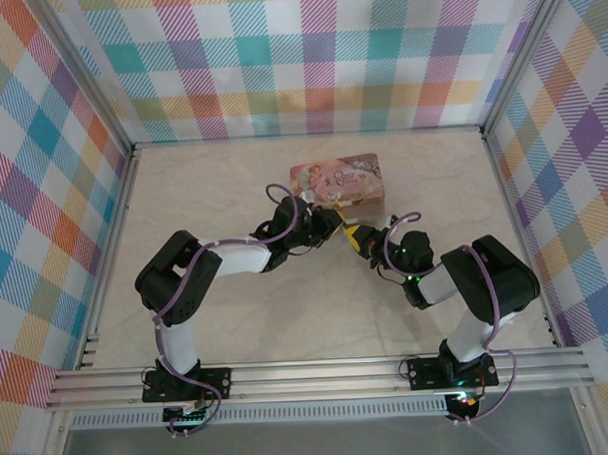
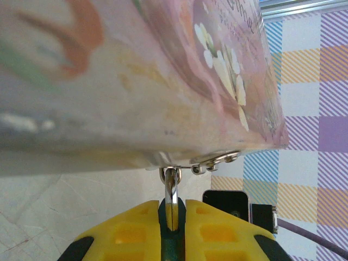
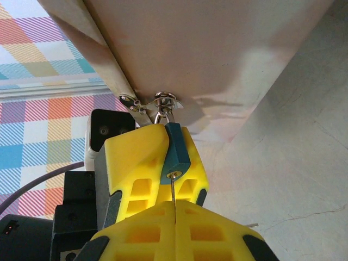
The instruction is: Unlock the padlock with the key
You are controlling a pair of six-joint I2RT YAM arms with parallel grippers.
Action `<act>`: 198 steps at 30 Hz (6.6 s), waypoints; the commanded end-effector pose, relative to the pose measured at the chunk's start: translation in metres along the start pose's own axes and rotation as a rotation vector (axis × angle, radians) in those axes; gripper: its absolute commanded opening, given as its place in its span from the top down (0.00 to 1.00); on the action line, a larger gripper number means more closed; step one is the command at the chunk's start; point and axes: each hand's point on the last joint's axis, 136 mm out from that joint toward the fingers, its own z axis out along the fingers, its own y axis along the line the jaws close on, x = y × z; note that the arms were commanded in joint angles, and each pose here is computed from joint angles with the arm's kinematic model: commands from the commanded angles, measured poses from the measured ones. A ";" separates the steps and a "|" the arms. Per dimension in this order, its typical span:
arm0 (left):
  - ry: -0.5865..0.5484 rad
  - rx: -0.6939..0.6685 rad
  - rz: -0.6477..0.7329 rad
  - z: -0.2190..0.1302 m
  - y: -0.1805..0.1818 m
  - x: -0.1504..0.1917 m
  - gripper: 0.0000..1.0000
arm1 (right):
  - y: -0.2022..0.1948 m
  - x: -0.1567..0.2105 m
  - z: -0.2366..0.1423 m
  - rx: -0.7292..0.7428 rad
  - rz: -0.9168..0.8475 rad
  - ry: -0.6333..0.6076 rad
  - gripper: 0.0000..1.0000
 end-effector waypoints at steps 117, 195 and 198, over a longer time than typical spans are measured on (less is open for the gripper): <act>0.049 -0.003 0.108 -0.012 -0.022 0.026 0.87 | -0.022 0.039 0.000 0.117 0.084 0.111 0.86; 0.070 -0.079 0.108 -0.019 -0.035 0.020 0.87 | 0.017 0.034 -0.011 0.630 -1.100 0.316 0.55; 0.071 -0.078 0.108 -0.019 -0.036 0.019 0.87 | 0.014 0.032 -0.006 0.638 -1.107 0.322 0.56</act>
